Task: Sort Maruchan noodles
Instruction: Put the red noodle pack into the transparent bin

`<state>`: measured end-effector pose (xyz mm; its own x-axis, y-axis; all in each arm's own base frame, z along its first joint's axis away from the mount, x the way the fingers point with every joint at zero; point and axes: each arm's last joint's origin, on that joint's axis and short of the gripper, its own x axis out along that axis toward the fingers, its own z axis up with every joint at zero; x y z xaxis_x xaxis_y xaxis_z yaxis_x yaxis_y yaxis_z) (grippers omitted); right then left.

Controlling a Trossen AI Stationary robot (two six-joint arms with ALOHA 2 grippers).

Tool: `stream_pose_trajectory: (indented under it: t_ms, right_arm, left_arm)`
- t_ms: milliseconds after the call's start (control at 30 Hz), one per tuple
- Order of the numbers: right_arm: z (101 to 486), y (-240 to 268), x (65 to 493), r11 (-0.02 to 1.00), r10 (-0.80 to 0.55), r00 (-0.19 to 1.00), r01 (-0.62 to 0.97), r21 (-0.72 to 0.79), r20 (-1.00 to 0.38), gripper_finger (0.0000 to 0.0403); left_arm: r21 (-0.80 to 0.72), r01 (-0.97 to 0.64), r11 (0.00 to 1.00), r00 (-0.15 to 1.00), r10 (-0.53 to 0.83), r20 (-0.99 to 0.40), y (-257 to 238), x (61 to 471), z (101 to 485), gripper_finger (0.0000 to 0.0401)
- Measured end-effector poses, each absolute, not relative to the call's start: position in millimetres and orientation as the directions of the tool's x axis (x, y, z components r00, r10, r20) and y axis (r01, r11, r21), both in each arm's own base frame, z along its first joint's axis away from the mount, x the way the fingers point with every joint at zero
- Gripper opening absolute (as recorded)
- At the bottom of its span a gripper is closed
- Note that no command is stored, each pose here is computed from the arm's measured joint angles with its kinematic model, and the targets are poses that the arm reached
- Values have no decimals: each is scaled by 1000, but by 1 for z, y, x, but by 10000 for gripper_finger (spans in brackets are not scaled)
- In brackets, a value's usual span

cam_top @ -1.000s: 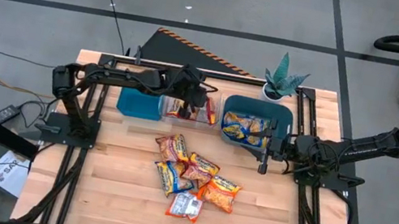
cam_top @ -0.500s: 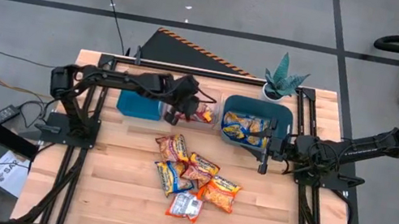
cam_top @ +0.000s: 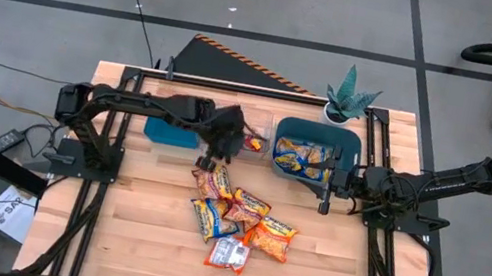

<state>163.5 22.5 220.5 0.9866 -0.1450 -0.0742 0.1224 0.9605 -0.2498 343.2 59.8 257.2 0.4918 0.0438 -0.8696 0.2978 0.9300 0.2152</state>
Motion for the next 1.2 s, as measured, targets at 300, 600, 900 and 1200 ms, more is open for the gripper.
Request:
stream_pose_trajectory:
  t_ms: [300,600,900,1200]
  right_arm:
    - [221,23,163,964,-146,987,126,-234,-68,199]
    - [221,23,164,965,-146,987,127,-230,-68,199]
    - [222,23,164,966,-145,988,129,-226,-55,199]
    - [223,23,164,966,-145,988,130,-222,-53,199]
  left_arm:
    - [73,340,938,440,-90,-894,-4,344,250,105]
    - [239,272,932,353,134,-926,-63,323,221,105]
    - [389,150,909,449,288,-846,-101,314,217,105]
    - [421,136,897,482,312,-819,-121,312,210,105]
